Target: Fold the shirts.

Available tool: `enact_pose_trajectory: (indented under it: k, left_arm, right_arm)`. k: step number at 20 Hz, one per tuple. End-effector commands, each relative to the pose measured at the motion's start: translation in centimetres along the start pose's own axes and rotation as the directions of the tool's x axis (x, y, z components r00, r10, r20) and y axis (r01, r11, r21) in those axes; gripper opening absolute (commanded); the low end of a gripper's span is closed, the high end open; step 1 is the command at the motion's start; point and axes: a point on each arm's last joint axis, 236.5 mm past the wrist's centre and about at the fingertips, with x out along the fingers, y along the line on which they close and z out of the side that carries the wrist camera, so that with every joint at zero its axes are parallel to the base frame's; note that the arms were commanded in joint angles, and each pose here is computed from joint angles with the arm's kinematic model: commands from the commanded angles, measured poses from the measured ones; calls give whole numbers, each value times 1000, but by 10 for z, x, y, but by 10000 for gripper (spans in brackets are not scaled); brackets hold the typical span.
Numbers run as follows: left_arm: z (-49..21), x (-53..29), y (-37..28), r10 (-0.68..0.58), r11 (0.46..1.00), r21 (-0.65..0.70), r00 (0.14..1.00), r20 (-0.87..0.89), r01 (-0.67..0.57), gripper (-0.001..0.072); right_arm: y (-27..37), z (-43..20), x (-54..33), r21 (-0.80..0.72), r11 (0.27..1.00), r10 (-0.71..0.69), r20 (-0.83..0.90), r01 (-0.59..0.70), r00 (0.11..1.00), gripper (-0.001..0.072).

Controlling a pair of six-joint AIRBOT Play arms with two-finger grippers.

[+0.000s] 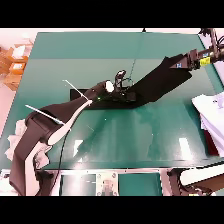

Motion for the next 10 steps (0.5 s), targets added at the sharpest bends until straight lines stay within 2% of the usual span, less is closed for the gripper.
enact_pose_trajectory:
  k: [1,3,7,9,10]
  left_arm:
    - [-1,5,-7,-21,999,-24,1000,11,22,27]
    - [-2,-3,-6,-26,999,-23,999,-25,25,27]
    - [-1,-73,8,-29,996,70,963,-268,49,27]
    - [7,-131,40,84,993,107,926,-368,-48,26]
    - [11,-163,68,200,978,129,900,-388,-162,26]
  right_arm:
    - [25,7,0,-59,998,22,10,-21,1000,19]
    - [26,7,0,-57,998,24,9,-23,1000,19]
    - [37,7,2,-43,997,63,4,-63,998,19]
    - [57,6,14,-39,994,105,-20,-106,994,19]
    - [69,4,25,-41,992,120,-47,-122,992,19]
